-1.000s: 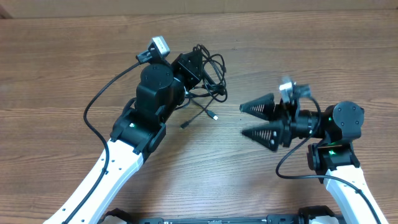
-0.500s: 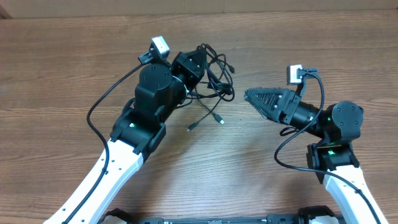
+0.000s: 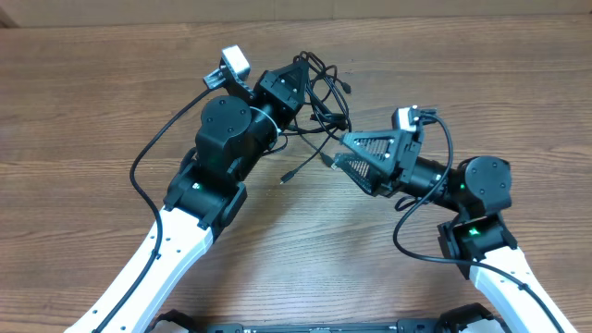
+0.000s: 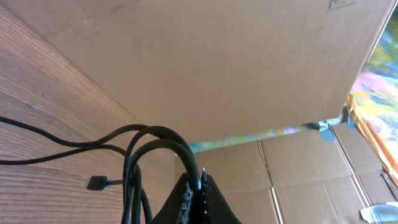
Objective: Untangle cables
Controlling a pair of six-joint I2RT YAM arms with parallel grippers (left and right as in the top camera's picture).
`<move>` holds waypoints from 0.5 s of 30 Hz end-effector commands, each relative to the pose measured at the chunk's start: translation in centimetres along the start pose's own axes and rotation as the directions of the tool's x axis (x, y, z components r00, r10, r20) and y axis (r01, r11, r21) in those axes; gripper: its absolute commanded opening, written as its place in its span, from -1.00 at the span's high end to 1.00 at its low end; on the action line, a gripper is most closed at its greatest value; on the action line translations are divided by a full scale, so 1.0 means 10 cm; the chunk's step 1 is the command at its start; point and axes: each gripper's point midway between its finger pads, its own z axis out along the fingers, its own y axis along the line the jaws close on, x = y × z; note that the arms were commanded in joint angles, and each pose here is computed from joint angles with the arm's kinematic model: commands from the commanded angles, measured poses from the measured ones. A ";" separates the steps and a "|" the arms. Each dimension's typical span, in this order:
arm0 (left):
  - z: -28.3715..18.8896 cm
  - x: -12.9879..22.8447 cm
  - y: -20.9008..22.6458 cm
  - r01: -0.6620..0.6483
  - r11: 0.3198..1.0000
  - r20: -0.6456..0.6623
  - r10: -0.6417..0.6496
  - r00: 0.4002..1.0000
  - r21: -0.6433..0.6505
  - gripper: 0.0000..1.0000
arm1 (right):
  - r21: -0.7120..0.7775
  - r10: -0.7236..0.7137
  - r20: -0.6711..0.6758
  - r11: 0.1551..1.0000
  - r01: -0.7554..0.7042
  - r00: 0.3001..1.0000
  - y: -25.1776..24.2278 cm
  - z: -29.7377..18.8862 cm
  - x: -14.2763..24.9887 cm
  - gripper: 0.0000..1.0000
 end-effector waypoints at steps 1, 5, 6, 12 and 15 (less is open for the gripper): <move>-0.07 0.04 -0.22 -0.026 0.998 -0.032 0.028 0.999 0.066 0.92 | -0.010 0.029 0.068 1.000 -0.029 0.997 0.02 0.03 -0.08 -0.55; -0.07 0.09 -0.26 -0.037 0.996 -0.060 0.042 0.997 0.086 0.92 | -0.012 0.034 0.100 0.999 -0.033 0.994 0.02 0.05 -0.11 -0.22; -0.08 0.10 -0.27 -0.037 0.995 -0.070 0.044 0.997 0.094 0.92 | -0.012 0.035 0.105 0.999 -0.034 0.994 0.01 0.05 -0.12 -0.19; -0.09 0.16 -0.37 -0.038 0.990 -0.104 0.053 0.993 0.139 0.92 | 0.029 0.078 0.137 0.996 -0.083 0.988 -0.12 0.05 -0.17 -0.17; -0.09 0.15 -0.37 -0.038 0.990 -0.097 0.052 0.994 0.137 0.91 | 0.035 0.085 0.142 0.995 -0.090 0.986 -0.14 0.04 -0.17 -0.10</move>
